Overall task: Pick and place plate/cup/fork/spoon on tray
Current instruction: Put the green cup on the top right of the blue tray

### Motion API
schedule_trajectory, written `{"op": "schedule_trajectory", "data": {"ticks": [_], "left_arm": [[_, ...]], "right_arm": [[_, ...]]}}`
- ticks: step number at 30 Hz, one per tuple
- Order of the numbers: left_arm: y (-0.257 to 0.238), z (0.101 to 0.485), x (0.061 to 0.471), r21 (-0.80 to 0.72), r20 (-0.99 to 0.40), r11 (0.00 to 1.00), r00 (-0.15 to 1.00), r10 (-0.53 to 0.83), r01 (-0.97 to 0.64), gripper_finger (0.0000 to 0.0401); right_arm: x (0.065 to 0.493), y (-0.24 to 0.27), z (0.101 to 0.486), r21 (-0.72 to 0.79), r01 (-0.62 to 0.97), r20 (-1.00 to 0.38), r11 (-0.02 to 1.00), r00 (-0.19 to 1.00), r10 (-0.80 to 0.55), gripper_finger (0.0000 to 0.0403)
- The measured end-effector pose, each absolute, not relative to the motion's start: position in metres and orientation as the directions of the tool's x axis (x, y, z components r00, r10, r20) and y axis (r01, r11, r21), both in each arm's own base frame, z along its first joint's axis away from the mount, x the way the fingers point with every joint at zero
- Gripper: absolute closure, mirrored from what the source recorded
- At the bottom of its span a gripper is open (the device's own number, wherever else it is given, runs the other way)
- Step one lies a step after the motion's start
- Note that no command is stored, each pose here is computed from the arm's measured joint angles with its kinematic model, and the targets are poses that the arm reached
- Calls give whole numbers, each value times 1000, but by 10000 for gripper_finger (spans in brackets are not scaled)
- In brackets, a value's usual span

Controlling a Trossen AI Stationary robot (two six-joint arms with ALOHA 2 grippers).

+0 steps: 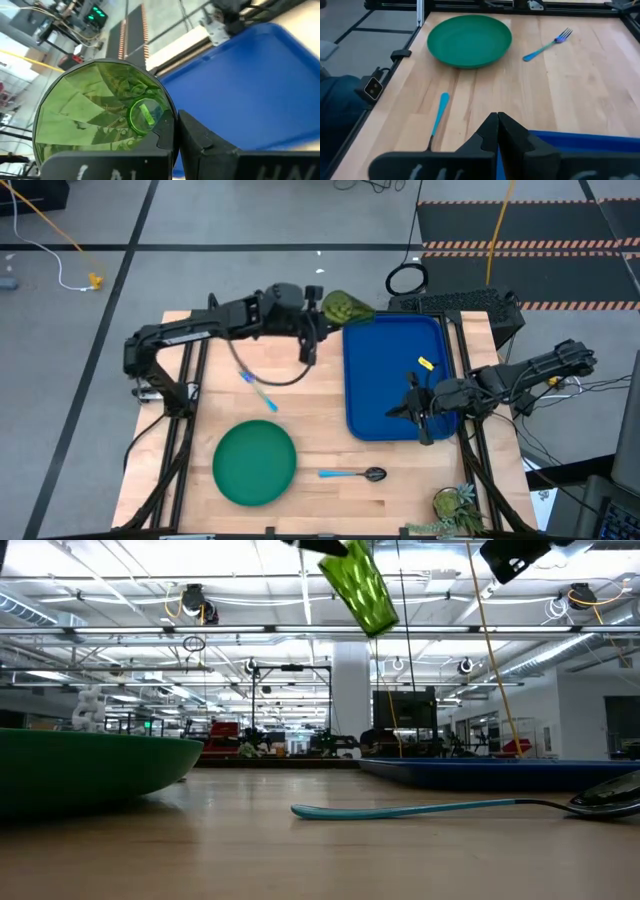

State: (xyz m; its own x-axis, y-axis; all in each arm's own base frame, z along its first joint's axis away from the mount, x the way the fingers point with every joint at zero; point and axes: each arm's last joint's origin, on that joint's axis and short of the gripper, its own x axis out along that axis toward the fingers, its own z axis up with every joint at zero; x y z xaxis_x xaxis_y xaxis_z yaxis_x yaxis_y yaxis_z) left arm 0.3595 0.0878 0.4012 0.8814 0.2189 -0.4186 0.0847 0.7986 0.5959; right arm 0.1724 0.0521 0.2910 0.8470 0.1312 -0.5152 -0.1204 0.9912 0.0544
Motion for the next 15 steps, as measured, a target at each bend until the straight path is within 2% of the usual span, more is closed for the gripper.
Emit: {"op": "schedule_trajectory", "data": {"ticks": [9,15], "left_arm": [[122,350,407,567,-436,817,881,186,108,393],[141,357,428,562,-440,822,873,210,86,391]], "right_arm": [[173,51,291,36,-102,-512,994,853,106,403],[172,51,291,35,-102,-516,994,850,105,403]]}}
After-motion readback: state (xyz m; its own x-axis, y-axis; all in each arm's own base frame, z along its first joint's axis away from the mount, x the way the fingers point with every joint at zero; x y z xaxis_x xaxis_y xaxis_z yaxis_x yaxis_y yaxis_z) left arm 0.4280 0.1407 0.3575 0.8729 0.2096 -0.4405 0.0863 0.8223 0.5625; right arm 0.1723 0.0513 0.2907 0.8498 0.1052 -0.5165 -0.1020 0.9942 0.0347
